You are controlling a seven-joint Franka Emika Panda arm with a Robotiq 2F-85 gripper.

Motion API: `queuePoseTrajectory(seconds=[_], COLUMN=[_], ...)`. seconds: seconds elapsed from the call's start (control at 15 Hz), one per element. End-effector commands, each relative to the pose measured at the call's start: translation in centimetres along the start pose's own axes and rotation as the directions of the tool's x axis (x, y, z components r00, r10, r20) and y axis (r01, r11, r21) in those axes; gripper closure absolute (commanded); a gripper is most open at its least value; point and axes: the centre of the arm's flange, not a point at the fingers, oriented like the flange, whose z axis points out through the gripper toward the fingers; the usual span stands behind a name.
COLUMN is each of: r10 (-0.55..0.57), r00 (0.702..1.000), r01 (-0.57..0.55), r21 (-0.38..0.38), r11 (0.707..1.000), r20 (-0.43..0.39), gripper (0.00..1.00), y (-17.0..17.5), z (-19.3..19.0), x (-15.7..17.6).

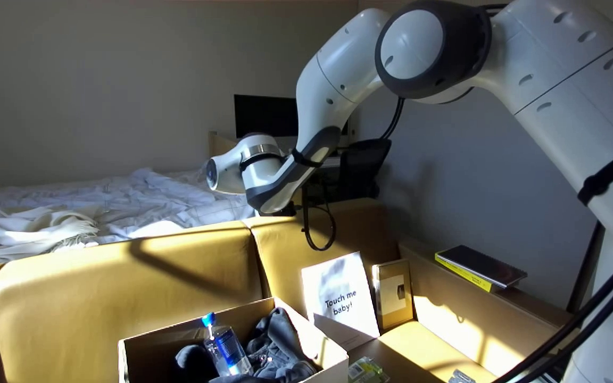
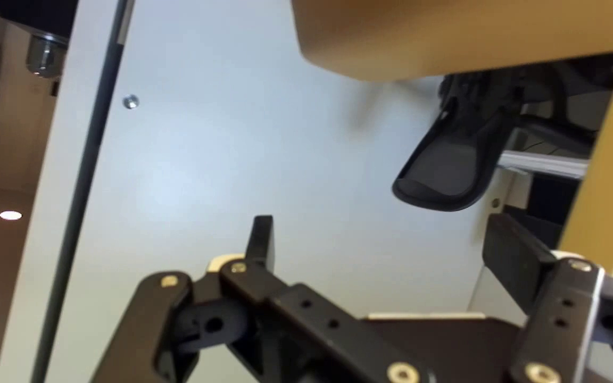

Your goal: Remove the white paper bag from the box and put it on the couch

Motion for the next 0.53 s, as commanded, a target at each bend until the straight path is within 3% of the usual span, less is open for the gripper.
queuePoseTrajectory(seconds=[0.0,0.13,0.2,0.27,0.33,0.47], r10=[-0.087,-0.164,-0.201,-0.172,-0.188,-0.180], r00=[0.996,0.986,0.979,0.985,0.982,0.984], r01=[0.085,0.158,0.199,0.164,0.182,0.173], r21=[0.189,0.292,0.334,0.265,0.274,0.273], r11=[0.978,0.943,0.921,0.950,0.945,0.946], r20=[0.004,-0.004,-0.028,0.005,-0.002,-0.001], gripper=[0.00,0.00,0.00,0.00,0.00,0.00], y=[-0.2,2.0,3.4,0.4,1.0,0.6], z=[-4.1,-5.6,-5.4,-6.2,-6.4,-6.5], x=[-9.2,-14.5,-15.5,-14.1,-15.8,-15.6])
